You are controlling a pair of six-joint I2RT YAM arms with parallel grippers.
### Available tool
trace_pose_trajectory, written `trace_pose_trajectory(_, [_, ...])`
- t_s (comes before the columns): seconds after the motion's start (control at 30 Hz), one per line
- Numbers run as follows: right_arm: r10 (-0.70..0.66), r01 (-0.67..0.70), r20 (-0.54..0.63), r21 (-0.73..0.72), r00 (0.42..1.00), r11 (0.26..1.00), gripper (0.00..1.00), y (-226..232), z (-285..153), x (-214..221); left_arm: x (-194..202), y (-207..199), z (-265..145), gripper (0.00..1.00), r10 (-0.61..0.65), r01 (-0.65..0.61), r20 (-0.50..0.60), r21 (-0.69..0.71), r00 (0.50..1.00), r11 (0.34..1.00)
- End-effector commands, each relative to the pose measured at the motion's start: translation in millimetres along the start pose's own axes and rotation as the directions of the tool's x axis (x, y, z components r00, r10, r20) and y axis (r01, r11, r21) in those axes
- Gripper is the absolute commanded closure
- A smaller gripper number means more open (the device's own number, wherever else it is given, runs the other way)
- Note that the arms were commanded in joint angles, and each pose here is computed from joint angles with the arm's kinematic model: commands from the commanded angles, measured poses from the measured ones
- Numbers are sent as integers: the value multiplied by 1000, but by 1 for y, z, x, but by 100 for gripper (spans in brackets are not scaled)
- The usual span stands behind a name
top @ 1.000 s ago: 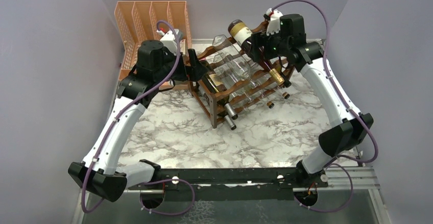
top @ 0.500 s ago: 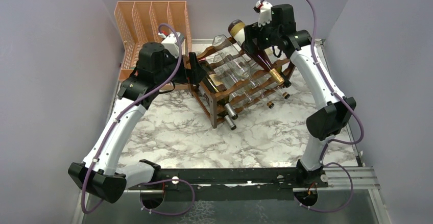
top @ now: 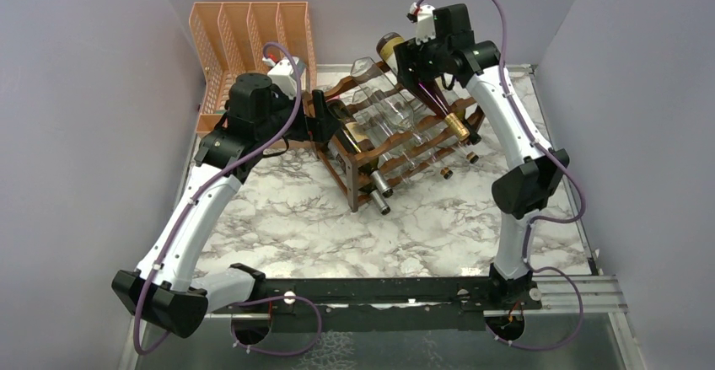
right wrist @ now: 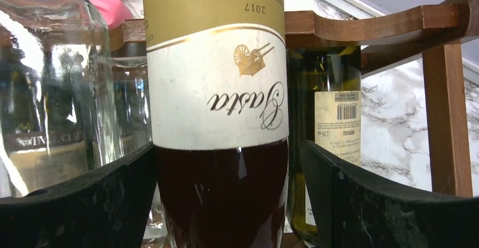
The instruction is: Take the wine bottle off the wine rack
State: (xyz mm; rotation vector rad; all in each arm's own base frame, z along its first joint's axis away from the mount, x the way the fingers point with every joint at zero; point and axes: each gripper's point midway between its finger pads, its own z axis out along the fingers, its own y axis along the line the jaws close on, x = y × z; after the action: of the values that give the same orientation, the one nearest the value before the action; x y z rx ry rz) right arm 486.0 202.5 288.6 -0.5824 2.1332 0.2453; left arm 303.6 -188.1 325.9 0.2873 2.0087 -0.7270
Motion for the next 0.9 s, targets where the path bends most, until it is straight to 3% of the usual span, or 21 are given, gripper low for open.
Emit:
trace_pose_trajectory(0.0, [-6, 9, -48, 65, 999, 998, 6, -10, 8, 6, -6, -3, -3, 1, 18, -18, 26, 8, 1000, 1000])
trace_pose_trajectory(0.5, [-19, 24, -81, 69, 997, 997, 15, 0, 20, 10, -3, 0, 0, 1, 13, -12, 16, -4, 1000, 1000])
trace_pose_trajectory(0.87, [54, -57, 90, 36, 994, 998, 42, 9, -25, -37, 1, -1, 0, 1, -11, 11, 7, 3, 1000, 1000])
